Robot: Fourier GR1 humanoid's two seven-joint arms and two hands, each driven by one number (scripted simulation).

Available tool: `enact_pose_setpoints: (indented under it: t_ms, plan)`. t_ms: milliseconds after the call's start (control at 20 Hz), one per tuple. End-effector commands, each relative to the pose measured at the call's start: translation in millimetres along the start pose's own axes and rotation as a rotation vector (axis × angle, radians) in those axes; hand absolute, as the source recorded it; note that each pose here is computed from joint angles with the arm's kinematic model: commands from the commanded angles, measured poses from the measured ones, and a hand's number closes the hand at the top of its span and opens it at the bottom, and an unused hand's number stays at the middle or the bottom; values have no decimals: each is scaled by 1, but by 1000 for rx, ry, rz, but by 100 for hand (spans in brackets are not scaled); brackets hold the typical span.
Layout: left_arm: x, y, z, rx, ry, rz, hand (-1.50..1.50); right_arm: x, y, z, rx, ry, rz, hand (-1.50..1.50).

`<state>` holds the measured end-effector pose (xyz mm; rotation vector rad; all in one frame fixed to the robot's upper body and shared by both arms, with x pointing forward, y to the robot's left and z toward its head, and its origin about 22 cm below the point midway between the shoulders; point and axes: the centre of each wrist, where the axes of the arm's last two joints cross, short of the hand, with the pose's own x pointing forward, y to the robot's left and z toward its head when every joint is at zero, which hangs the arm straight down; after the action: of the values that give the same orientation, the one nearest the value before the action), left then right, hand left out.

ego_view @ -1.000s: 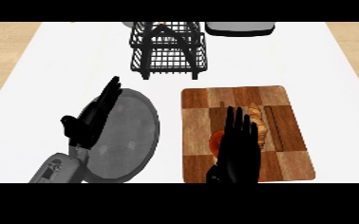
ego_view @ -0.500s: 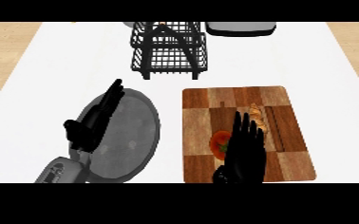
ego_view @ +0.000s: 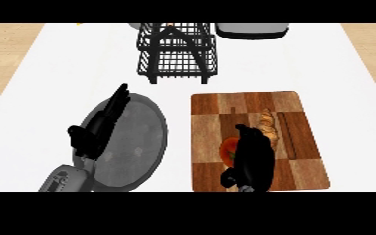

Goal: Pick the tomato from the cutting board and place it in the tiered basket

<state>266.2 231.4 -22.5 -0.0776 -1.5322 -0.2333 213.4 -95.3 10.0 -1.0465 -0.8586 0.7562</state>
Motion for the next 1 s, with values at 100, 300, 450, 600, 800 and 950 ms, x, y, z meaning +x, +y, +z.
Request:
enact_pose_setpoints:
  t_ms: [100,300,450,600,800,950]
  plan:
    - [-3,9,9,0,-2,9,0,23,11,-10,-106,-24,-66,150]
    - [15,5,8,9,-5,-5,0,17,3,-8,-109,-52,-79,150]
    - [5,13,2,16,4,-7,0,18,-8,6,-121,-40,-47,150]
    - [-4,0,-1,10,-9,-1,0,16,-4,-5,-172,-46,-71,150]
    - [6,4,-2,-12,-32,10,0,-56,-59,-103,-60,-182,78,150]
    - [8,8,-12,9,-23,-7,0,-95,-99,-140,-16,-257,173,150]
